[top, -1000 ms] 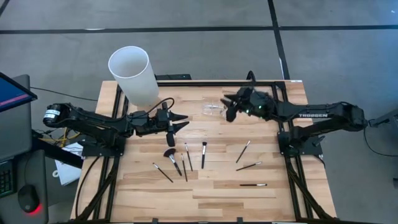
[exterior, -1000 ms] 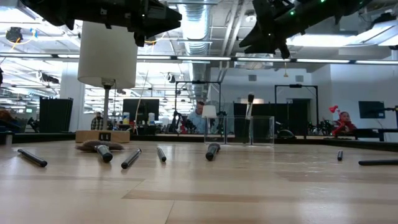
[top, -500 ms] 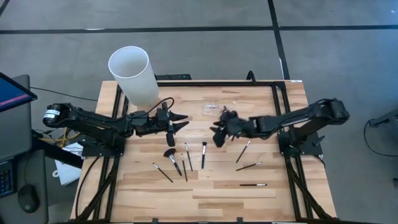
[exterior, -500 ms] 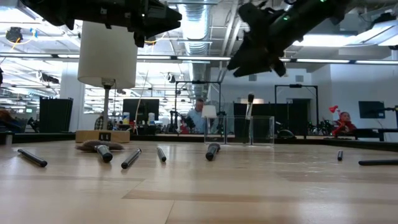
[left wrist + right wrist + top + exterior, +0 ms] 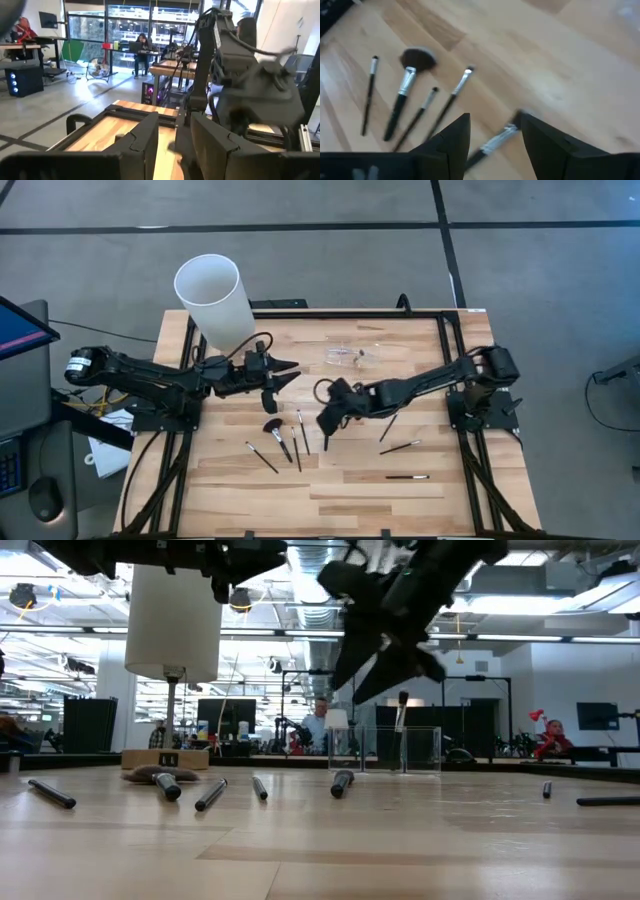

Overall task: Put items in baskets/containers
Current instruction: Put the black blush brush into the transparent organizer

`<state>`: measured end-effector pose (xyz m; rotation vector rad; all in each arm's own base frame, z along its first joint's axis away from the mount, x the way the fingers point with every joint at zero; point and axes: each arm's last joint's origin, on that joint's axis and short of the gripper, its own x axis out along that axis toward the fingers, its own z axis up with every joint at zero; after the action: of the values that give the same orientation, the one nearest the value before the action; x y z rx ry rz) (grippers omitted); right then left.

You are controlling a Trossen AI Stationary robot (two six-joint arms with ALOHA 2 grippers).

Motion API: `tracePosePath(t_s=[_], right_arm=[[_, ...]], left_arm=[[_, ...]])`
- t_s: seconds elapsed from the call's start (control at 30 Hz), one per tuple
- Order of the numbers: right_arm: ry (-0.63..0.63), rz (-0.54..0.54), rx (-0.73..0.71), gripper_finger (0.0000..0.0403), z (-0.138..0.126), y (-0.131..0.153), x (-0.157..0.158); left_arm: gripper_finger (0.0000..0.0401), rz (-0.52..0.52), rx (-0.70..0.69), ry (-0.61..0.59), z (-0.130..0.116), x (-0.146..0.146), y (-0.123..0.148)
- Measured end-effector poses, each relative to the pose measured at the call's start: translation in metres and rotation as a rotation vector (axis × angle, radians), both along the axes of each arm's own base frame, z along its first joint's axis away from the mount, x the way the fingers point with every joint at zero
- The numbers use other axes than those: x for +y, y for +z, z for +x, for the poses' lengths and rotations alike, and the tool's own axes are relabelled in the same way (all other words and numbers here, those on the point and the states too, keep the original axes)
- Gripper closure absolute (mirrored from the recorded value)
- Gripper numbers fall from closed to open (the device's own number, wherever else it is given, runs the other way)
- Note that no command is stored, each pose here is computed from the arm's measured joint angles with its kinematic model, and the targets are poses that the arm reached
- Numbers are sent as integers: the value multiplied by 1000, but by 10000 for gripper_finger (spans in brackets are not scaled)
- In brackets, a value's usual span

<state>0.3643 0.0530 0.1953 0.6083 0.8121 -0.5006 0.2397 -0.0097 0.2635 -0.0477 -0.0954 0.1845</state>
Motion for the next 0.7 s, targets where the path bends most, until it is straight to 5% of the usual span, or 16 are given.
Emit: tracePosePath(t_s=[0.2,0.7], right_arm=[[-59,44,103,245,11,-29,5],[-209,116,141,249,20,-49,22]], left_arm=[[288,7,11,-98,2,-3,-2],[288,20,37,-261,3,-19,-6]])
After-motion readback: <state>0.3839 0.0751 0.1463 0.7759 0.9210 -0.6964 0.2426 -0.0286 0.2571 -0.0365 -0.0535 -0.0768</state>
